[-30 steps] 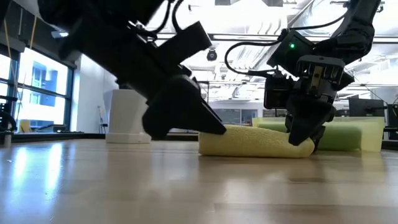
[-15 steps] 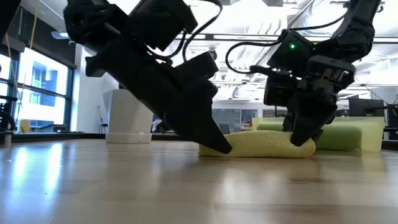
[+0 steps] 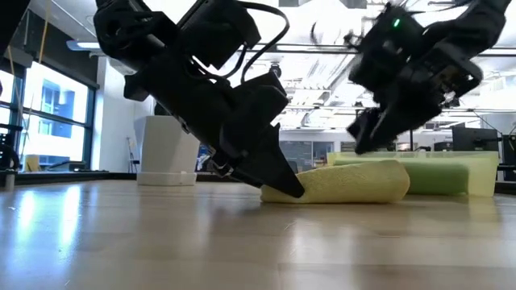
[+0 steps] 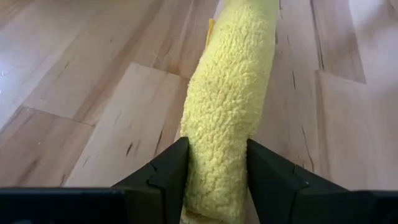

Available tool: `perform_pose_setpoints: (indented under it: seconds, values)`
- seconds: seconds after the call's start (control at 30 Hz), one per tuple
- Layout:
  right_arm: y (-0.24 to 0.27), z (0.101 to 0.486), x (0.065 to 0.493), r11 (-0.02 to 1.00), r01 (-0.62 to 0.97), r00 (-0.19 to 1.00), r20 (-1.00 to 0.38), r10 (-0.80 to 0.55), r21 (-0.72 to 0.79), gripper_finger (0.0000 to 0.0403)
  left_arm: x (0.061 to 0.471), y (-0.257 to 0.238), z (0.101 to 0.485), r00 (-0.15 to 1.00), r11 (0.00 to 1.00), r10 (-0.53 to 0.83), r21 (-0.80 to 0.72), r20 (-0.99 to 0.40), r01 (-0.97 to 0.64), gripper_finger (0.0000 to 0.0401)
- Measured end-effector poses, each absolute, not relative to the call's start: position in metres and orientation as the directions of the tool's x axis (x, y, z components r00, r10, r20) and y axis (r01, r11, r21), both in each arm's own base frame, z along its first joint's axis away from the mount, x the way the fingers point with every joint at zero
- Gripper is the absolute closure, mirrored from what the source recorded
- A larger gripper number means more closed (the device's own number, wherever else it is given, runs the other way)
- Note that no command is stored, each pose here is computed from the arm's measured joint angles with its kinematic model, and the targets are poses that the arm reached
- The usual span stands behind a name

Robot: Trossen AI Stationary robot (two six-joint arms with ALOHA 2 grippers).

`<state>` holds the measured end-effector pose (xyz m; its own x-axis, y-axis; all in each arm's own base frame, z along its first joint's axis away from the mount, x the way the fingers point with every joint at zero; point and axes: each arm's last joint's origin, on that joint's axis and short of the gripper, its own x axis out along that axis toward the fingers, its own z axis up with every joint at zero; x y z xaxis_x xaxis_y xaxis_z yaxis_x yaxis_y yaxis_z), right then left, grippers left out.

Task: Roll microfiber towels into tight, uniform cylinder then place into a basket
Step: Put the yellow microfiber cloth into the yellow bin

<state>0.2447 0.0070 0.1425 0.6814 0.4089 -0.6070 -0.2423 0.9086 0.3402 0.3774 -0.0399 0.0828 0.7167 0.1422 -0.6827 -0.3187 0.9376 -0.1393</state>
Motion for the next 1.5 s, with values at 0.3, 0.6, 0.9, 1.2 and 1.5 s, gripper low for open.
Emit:
perform_pose_setpoints:
  seconds: [0.3, 0.6, 0.9, 1.2, 1.5]
  values:
    - [0.053, 0.155, 0.252, 0.878, -0.457, 0.794, -0.51, 0.331, -0.141, 0.0254, 0.377, -0.04, 0.083, 0.723, 0.936, 0.148, -0.141, -0.675, -0.323, 0.026]
    - [0.064, 0.129, 0.26, 0.891, -0.401, 0.797, -0.56, 0.224, -0.213, 0.0222, 0.378, -0.037, 0.082, 0.722, 0.918, 0.155, -0.172, -0.674, -0.358, 0.026]
    - [0.056, 0.104, 0.266, 0.904, -0.375, 0.764, -0.62, 0.178, -0.203, 0.0193, 0.378, -0.036, 0.082, 0.723, 0.916, 0.158, -0.174, -0.672, -0.361, 0.026]
    - [0.051, 0.091, 0.269, 0.936, -0.299, 0.756, -0.645, 0.113, -0.186, 0.0227, 0.38, -0.036, 0.084, 0.744, 0.915, 0.158, -0.187, -0.649, -0.357, 0.026]
    - [0.05, 0.088, 0.268, 0.968, -0.218, 0.734, -0.674, 0.08, -0.123, 0.035, 0.378, -0.036, 0.098, 0.754, 0.915, 0.153, -0.196, -0.638, -0.352, 0.026]
